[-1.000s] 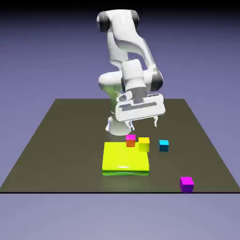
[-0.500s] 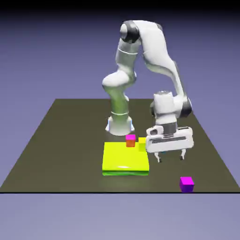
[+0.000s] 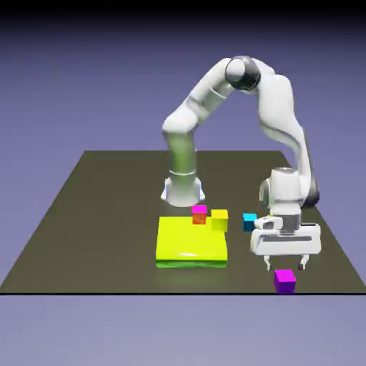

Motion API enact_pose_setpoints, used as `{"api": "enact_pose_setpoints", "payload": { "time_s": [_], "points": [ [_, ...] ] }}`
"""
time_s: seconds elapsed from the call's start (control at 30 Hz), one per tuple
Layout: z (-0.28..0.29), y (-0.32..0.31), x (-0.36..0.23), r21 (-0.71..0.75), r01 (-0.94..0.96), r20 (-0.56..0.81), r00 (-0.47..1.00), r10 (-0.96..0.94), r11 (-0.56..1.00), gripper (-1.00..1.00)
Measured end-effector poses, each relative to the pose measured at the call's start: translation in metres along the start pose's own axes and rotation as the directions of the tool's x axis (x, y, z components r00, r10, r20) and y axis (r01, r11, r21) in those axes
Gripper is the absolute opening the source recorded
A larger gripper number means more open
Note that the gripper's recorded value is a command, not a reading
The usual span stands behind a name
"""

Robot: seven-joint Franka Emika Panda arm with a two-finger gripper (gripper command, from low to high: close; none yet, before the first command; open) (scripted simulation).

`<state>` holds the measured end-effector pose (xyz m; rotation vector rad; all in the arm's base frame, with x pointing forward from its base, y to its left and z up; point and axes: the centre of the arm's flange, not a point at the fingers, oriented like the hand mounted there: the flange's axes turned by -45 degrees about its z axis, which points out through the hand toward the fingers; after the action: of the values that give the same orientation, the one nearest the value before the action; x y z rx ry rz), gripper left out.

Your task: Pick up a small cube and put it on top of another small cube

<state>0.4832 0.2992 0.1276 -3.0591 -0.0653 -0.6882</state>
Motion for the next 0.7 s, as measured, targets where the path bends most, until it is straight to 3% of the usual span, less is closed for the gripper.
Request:
{"api": "enact_pose_setpoints", "payload": {
  "time_s": [0.03, 0.07, 0.33, 0.4, 0.7],
  "points": [
    [0.011, 0.001, -0.002, 0.002, -0.003, 0.002, 1.000, 0.003, 1.000, 0.00],
    [0.015, 0.001, -0.003, 0.002, -0.004, 0.003, 1.000, 0.004, 1.000, -1.00],
    [-0.050, 0.001, 0.006, 0.002, -0.003, 0.002, 1.000, 0.003, 1.000, -1.00],
    [-0.080, -0.014, 0.039, 0.078, -0.069, -0.015, 0.997, 0.070, 0.995, -1.00],
    [-0.073, -0.006, 0.010, -0.106, -0.328, 0.234, 0.909, 0.344, 0.939, -1.00]
  ]
}}
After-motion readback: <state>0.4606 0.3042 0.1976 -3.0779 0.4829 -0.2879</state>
